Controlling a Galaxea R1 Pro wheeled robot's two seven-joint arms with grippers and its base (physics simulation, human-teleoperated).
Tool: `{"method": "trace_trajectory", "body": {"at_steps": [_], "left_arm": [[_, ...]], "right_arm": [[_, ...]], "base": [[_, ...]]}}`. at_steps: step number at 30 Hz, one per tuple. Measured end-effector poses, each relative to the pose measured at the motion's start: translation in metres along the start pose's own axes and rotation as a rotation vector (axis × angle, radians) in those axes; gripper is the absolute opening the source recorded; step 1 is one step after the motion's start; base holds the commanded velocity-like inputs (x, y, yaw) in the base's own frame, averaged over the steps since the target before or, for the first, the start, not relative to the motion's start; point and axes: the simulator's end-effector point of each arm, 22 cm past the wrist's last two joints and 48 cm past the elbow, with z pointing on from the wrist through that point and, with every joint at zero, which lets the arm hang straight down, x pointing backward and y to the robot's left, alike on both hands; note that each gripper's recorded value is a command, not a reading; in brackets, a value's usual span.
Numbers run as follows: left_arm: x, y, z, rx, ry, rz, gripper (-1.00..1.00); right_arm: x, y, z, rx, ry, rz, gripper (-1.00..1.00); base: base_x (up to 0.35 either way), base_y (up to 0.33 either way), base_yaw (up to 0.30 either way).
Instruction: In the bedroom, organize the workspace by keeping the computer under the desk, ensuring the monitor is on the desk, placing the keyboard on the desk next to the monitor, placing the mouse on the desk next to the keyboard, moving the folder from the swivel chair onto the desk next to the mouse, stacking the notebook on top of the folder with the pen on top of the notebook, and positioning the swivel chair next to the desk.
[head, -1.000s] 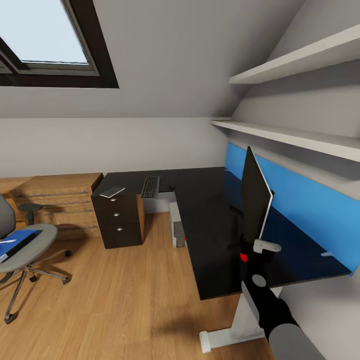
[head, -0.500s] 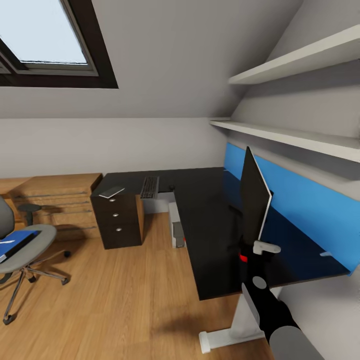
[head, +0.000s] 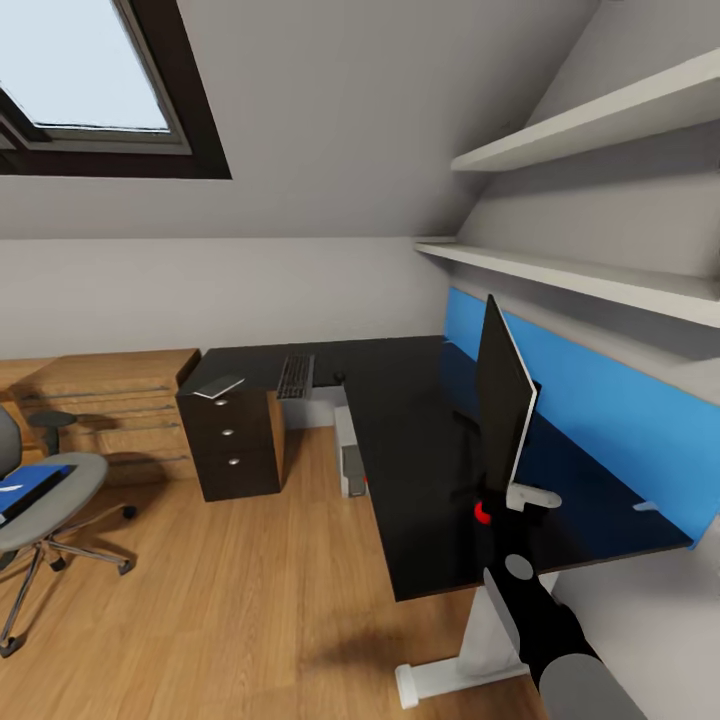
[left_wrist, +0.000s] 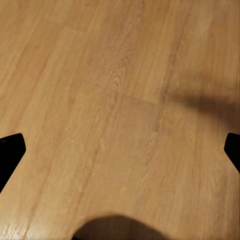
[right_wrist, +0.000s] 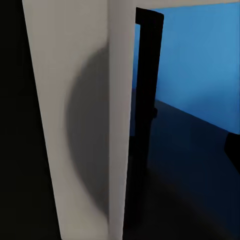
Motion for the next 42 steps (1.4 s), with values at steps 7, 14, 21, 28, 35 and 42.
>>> {"method": "trace_trajectory", "body": {"at_steps": [7,14,21,28,35,42], "left_arm": [[0.000,-0.006,-0.001,0.008,-0.002,-0.006,1.00],[-0.003,-0.008,-0.002,0.012,-0.009,-0.008,1.00],[-0.004,-0.009,-0.002,0.013,-0.013,-0.009,1.00],[-0.005,-0.009,-0.002,0.014,-0.015,-0.010,1.00],[-0.008,-0.010,-0.002,0.016,-0.022,-0.011,1.00],[-0.008,-0.010,-0.002,0.017,-0.023,-0.011,1.00]], "right_arm": [[-0.004,0.000,0.000,-0.002,-0.006,0.000,1.00],[-0.009,0.000,-0.001,0.000,-0.013,0.005,1.00],[-0.011,-0.001,-0.001,0.000,-0.017,0.006,1.00],[-0.013,-0.001,-0.001,0.000,-0.020,0.008,1.00],[-0.018,-0.001,-0.002,0.000,-0.027,0.011,1.00],[-0.018,-0.001,-0.002,0.000,-0.026,0.011,1.00]], "base": [[0.000,0.000,-0.104],[0.000,0.000,-0.134],[0.000,0.000,-0.035],[0.000,-0.001,-0.031],[0.000,-0.151,-0.074],[0.000,-0.055,-0.009]]}}
